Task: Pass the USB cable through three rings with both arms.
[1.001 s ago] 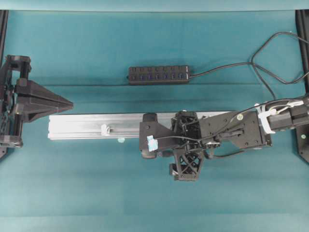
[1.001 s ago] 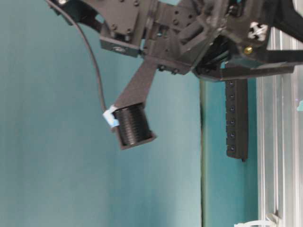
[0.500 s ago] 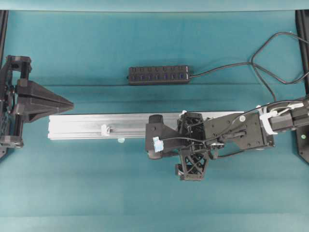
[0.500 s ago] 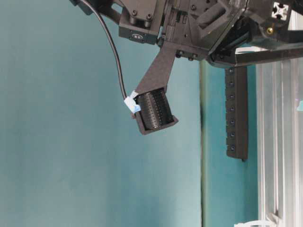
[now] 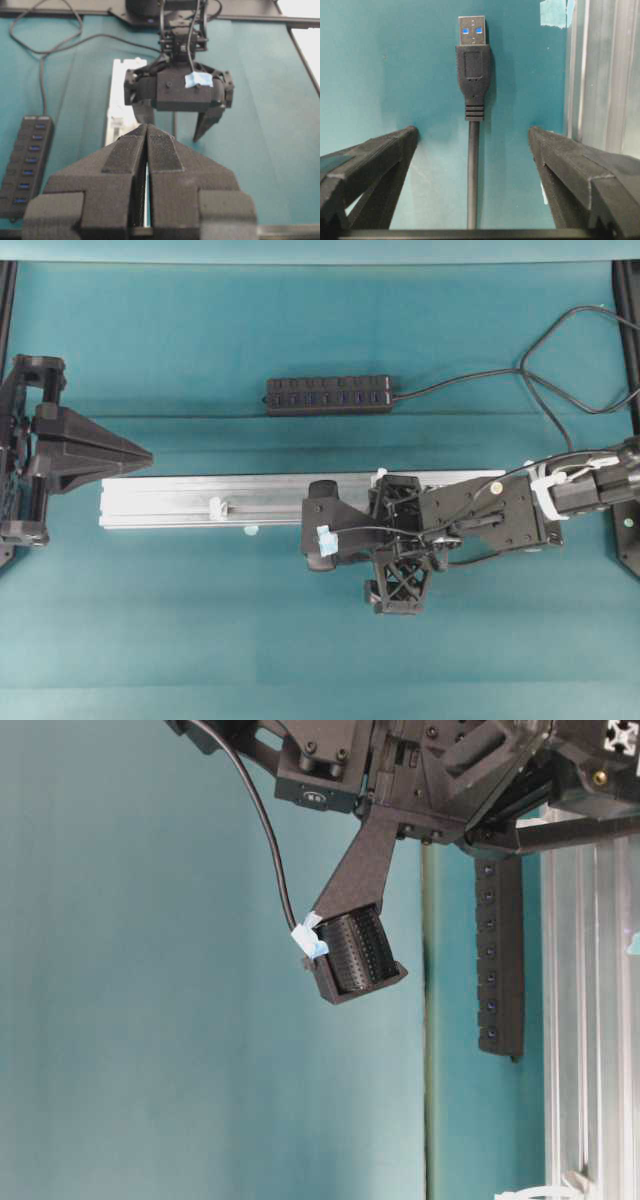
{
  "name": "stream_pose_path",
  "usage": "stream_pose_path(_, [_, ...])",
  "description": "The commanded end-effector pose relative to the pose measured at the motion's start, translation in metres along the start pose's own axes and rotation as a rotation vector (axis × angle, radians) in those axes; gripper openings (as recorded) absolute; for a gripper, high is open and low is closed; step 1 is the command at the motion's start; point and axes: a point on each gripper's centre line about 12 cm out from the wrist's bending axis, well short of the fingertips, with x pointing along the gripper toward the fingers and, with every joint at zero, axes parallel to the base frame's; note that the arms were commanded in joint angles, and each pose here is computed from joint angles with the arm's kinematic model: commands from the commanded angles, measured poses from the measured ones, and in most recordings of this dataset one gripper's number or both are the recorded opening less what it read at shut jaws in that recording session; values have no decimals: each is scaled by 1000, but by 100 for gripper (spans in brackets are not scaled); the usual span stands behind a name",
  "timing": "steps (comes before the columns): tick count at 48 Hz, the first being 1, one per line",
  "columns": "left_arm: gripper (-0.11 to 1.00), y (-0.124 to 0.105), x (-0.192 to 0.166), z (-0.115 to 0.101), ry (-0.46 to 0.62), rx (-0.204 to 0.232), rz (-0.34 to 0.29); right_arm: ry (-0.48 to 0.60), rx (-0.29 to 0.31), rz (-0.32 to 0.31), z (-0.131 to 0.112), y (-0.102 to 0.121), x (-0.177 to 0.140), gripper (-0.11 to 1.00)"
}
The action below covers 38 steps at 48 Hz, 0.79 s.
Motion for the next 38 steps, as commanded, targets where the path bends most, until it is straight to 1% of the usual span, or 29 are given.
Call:
stream_pose_path(1, [2, 0, 0, 5, -14, 3, -2, -12, 0, 2, 3, 2, -2, 78])
stream_pose_path(38, [2, 0, 1, 2, -6, 2, -2, 13, -7, -7, 0, 0, 5, 77])
